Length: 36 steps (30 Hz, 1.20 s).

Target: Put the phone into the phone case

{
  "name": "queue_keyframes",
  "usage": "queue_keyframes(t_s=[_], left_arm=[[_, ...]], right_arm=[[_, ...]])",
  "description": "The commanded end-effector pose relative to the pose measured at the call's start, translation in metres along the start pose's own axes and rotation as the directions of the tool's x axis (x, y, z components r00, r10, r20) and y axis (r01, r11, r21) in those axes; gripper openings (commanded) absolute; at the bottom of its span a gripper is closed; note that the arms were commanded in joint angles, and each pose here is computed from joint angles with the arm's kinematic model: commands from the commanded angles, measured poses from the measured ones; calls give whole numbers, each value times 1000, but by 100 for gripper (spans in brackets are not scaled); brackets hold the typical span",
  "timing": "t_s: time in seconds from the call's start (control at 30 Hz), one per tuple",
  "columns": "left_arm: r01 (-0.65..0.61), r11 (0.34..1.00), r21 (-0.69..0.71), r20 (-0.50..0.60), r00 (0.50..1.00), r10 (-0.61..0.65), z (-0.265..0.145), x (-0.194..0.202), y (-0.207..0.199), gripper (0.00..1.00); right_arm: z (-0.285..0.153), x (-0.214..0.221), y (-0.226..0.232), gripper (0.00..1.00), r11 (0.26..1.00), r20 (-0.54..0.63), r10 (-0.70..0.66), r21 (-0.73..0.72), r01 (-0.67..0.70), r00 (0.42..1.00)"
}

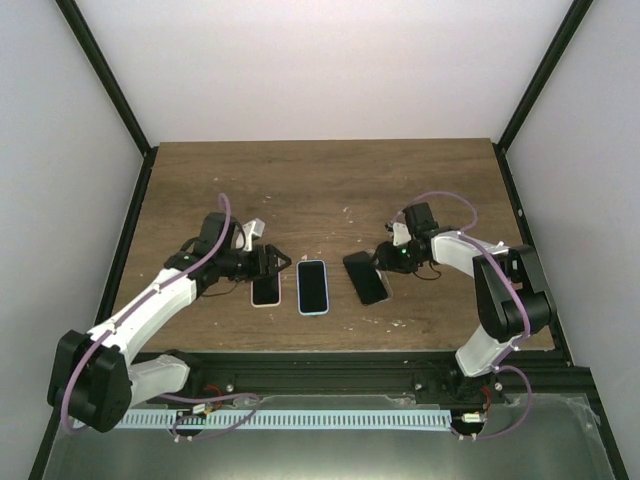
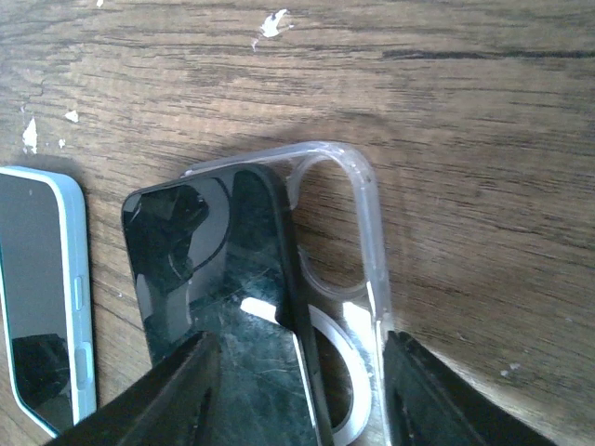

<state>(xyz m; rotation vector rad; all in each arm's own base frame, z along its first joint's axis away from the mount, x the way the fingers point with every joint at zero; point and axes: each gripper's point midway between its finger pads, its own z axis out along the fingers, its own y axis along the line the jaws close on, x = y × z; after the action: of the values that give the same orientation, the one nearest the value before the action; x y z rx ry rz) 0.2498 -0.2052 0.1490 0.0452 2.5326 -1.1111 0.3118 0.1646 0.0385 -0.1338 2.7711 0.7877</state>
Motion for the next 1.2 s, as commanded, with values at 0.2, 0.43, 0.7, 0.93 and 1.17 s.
queue_keyframes(t_s=[0.2, 0.43, 0.7, 0.93, 1.17], left_arm=[[-14, 998, 62, -25, 1000, 16, 21, -4, -21, 60], [19, 997, 77, -70, 997, -14, 45, 2, -14, 54], [-13, 997, 79, -135, 991, 24, 85, 10, -36, 53], [16, 996, 87, -136, 991, -4, 112, 11, -44, 55], [37, 998, 53, -130, 991, -30, 129, 8, -33, 50]], right_arm=[[7, 25, 24, 43, 991, -57, 53, -123, -60, 997], [9, 39, 58, 44, 978, -56, 62, -194, -72, 996], [-17, 30, 50, 59, 993, 104, 40, -116, -28, 994], [-52, 8, 51, 100, 997, 263, 65, -61, -51, 963], [-59, 7, 46, 91, 998, 262, 39, -49, -27, 964]])
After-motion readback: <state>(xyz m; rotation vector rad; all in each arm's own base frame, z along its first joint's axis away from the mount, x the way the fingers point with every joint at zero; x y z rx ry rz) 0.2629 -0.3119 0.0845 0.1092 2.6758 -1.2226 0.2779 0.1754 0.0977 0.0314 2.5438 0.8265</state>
